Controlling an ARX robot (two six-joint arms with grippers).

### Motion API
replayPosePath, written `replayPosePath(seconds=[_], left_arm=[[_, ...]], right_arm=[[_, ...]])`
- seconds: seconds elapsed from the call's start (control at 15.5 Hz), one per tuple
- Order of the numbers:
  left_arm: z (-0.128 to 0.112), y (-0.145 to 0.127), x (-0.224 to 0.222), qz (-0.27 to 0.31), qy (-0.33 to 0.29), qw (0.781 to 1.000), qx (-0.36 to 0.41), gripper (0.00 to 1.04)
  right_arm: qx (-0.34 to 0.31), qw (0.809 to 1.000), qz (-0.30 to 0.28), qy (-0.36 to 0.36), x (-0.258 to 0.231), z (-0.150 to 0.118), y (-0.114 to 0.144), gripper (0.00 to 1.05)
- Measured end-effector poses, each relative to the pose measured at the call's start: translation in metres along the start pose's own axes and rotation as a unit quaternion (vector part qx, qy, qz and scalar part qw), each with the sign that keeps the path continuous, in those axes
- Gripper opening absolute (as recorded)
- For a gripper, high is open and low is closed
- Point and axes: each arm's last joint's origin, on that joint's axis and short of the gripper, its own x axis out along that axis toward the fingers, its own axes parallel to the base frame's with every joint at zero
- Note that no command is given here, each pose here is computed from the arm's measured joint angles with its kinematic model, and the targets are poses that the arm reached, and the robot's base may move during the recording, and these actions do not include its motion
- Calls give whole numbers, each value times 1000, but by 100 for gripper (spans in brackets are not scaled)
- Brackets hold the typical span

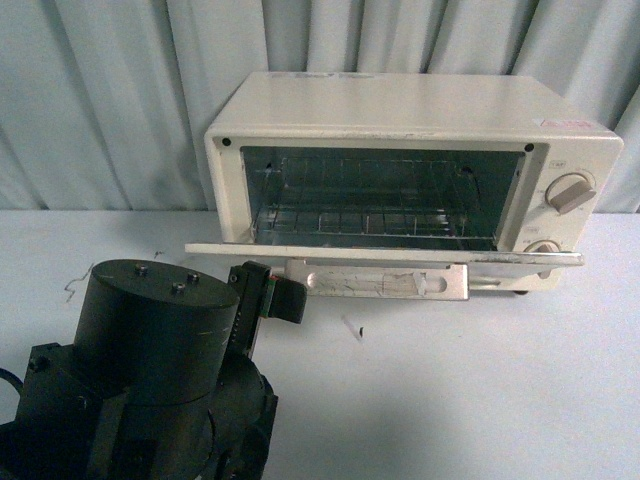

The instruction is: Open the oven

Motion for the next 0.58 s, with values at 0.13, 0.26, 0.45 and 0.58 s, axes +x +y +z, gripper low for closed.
replayPosePath(seconds=[0.13, 0.26, 0.45, 0.58], left_arm=[[0, 0, 0, 1, -1, 1000, 0, 98], [0, 0, 0, -1, 1, 1000, 0, 98], [0, 0, 0, 0, 2, 1000, 0, 98], [0, 0, 0, 0, 0, 1000, 0, 98]], right_arm=[[8, 992, 22, 122, -2, -44, 0, 21], [66, 981, -12, 184, 2, -55, -4, 43], [31, 972, 217, -78, -3, -34, -8, 2], [25, 972, 218, -80, -3, -34, -8, 2]])
